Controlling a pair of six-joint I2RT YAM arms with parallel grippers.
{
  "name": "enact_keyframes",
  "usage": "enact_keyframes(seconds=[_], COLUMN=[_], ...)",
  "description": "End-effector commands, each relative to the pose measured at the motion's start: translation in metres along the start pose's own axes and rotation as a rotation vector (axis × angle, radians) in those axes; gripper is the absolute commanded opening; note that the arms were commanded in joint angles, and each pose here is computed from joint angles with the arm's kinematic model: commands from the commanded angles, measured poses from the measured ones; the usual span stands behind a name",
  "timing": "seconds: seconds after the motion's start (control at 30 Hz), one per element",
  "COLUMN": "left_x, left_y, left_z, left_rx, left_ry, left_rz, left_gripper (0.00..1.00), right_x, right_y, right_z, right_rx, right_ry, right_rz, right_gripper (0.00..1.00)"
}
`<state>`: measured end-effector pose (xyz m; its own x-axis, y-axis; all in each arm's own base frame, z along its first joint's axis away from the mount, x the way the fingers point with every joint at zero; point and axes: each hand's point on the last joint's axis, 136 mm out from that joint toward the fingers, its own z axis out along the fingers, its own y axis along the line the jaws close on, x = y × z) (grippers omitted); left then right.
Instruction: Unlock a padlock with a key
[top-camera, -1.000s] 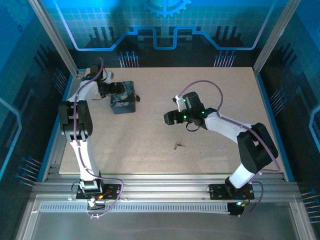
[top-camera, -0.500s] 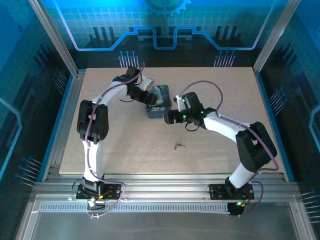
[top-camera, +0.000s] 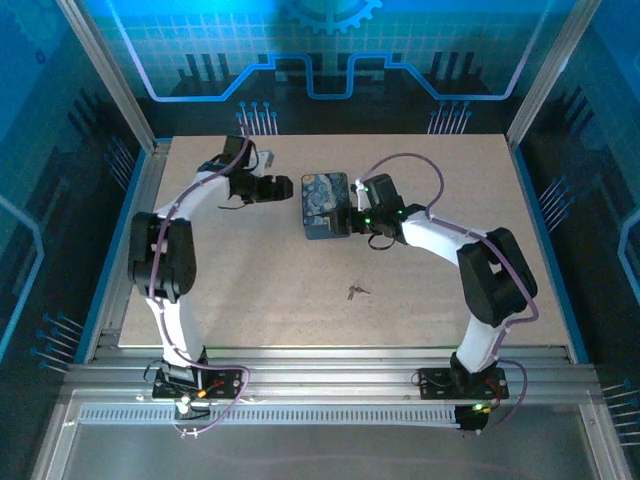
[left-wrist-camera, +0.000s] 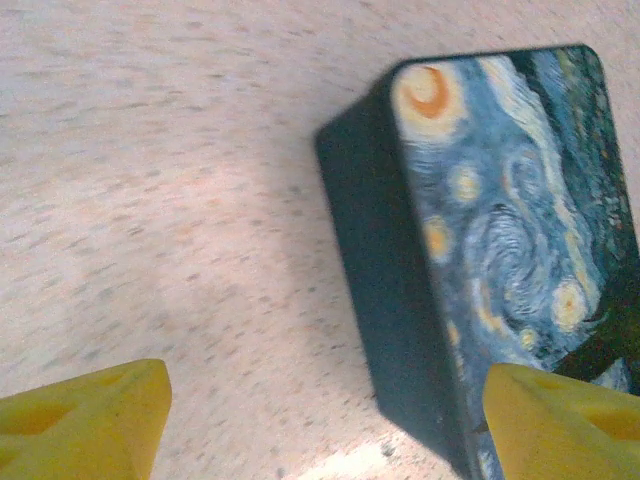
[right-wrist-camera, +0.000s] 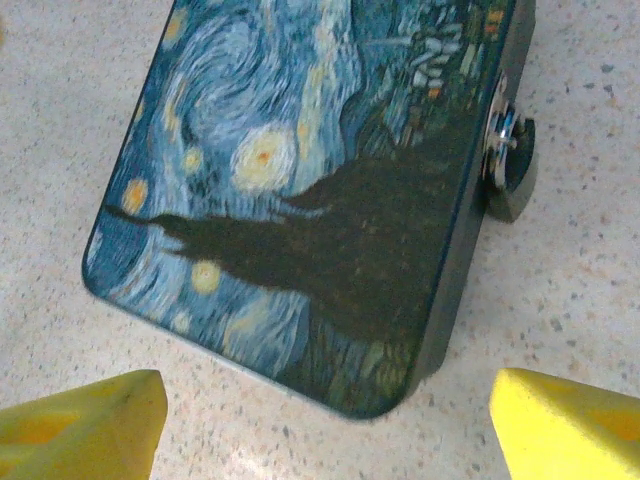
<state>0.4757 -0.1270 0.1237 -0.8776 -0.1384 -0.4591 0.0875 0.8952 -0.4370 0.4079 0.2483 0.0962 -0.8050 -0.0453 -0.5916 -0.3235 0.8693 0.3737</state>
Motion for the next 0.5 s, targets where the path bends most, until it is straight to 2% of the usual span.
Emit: enact_keyframes(seconds=[0.0, 0.17, 0.33, 0.47], left_x=[0.002, 0.040, 0.064, 0.067], left_y=[0.009, 0.021, 0.021, 0.022], left_z=[-0.017, -0.020, -0.030, -0.038], left_rx=[-0.097, -0.135, -0.167, -0.178], left_ry=[-0.073, -0.072, -0.056, -0.065], left_rz=[-0.192, -0.336, -0.327, -0.332], left_gripper=[0.81, 0.79, 0.79, 0.79], right_x=[-0.008, -0.018, -0.013, 0.000], right_y=[0.000, 0.006, 0.031, 0.065], right_z=[0.014, 0.029, 0.032, 0.034], right_rx=[-0.029, -0.085, -0.168, -0.220], right_ry=[0.005, -0.010, 0.011, 0.025], right_rz=[-0.032, -0.067, -0.109, -0.161], right_gripper=[0.85, 0.85, 0.79, 0.78])
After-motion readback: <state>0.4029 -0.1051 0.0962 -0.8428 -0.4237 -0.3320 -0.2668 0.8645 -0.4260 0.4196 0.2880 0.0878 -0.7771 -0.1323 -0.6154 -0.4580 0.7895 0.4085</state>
